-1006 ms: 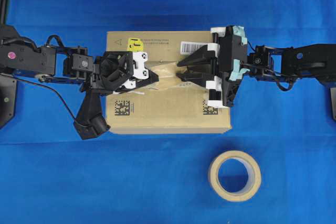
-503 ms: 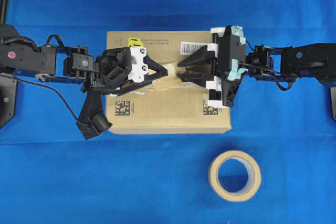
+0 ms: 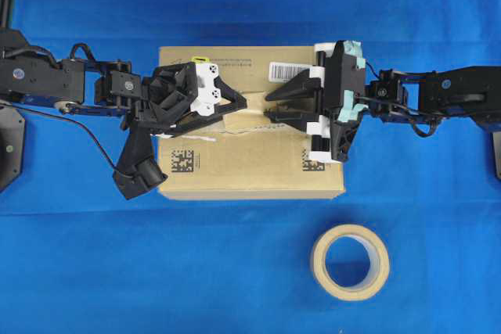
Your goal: Apply tape along the seams of the closed cardboard box to seal it securely.
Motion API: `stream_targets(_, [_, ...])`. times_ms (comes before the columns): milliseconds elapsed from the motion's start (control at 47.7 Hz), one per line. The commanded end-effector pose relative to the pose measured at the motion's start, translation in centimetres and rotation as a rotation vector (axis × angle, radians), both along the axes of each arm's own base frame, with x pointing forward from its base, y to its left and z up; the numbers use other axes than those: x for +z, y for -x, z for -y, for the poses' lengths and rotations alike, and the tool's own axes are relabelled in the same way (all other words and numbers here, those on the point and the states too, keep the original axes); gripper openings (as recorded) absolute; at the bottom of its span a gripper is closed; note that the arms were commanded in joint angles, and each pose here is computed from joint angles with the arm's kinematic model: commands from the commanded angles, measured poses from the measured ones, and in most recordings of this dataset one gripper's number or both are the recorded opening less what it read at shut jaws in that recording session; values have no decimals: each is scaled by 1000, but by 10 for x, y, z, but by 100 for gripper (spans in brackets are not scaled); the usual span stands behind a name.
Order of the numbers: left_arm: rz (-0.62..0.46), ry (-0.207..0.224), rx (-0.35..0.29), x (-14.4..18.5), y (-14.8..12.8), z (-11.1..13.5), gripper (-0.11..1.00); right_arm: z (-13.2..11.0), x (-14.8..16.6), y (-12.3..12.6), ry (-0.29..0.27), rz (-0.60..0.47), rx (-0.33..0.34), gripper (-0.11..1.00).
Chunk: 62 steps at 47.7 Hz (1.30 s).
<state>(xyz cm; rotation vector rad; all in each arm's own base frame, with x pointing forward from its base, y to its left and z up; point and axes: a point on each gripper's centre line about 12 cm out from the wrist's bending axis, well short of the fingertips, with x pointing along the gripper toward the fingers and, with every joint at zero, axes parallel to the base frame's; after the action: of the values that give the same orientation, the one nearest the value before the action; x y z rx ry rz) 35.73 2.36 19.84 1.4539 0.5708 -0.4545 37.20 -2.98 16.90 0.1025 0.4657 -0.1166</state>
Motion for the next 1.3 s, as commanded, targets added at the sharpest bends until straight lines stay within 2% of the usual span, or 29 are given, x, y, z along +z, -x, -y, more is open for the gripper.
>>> stream_targets(0, [22,2,15,12,1,-4,63,-3,3,-1,-7,1,2,39])
stream_targets(649, [-11,14,35,10,6,-8,63,-2,2,0,-19,-12,-6,39])
stream_targets(1006, [49,19,35,27,16,-5,62,-3,7,3,-21,-12,-3,39])
stream_targets(1152, [130,87,70,36,20,-1,62,-9,27,7,-18,23,15,39])
stream_targets(1278, [249,203,122,45,20,5,62,-11,52,13,-2,88,25,39])
